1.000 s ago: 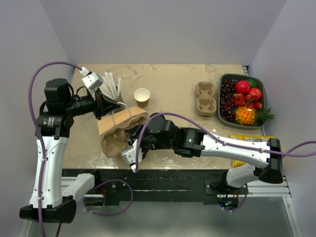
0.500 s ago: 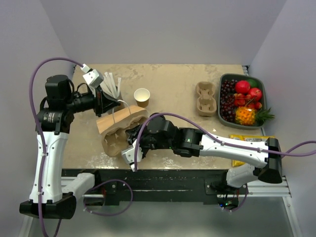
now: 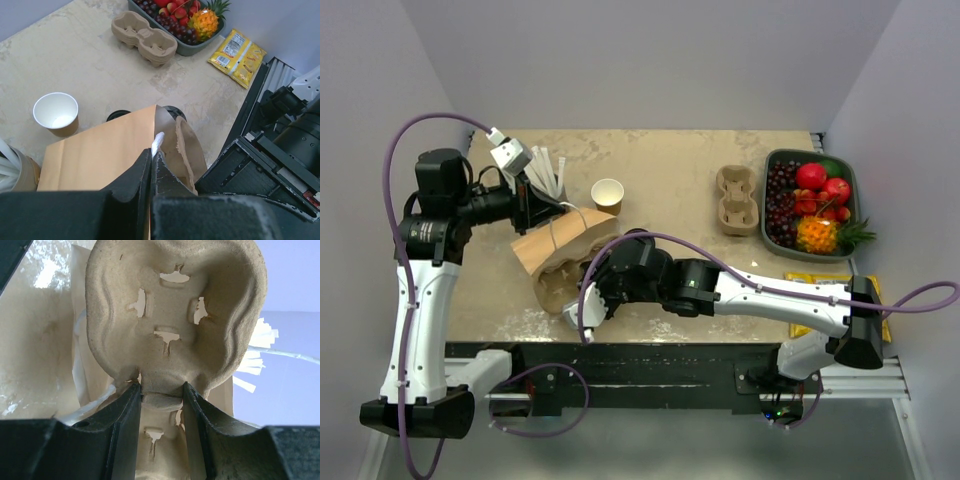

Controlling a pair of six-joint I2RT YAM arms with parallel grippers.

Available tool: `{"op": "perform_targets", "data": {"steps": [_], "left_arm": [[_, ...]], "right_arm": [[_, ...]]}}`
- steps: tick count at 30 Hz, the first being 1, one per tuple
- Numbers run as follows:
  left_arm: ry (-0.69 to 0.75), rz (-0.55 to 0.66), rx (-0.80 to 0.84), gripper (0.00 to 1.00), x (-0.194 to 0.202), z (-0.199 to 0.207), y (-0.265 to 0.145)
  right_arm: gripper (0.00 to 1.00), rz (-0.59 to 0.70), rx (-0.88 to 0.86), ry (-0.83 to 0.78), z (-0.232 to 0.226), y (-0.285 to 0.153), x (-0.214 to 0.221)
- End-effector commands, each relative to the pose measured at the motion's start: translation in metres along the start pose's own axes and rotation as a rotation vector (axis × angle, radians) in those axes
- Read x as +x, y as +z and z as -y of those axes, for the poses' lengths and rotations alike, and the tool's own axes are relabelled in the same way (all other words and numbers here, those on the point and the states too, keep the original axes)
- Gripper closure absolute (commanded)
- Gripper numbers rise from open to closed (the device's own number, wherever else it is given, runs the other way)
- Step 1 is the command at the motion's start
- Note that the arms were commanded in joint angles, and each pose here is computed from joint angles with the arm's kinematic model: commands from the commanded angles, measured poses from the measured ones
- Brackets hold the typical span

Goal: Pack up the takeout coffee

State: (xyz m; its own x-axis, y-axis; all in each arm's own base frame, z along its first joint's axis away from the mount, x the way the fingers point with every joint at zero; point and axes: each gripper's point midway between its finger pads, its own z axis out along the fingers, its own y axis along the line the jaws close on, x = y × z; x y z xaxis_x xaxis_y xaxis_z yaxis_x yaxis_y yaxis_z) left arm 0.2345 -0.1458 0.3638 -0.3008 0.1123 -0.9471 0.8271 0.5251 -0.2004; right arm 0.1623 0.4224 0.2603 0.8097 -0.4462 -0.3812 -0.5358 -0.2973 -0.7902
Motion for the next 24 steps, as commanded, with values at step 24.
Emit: {"op": "perform_targets", "data": {"steps": [24], "left_arm": [[-0.019, 0.052, 0.070, 1.00, -0.021, 0.015, -0.001]], "right_arm": [[0.96, -0.229, -0.004, -0.201, 0.018, 0.010, 0.031]]}}
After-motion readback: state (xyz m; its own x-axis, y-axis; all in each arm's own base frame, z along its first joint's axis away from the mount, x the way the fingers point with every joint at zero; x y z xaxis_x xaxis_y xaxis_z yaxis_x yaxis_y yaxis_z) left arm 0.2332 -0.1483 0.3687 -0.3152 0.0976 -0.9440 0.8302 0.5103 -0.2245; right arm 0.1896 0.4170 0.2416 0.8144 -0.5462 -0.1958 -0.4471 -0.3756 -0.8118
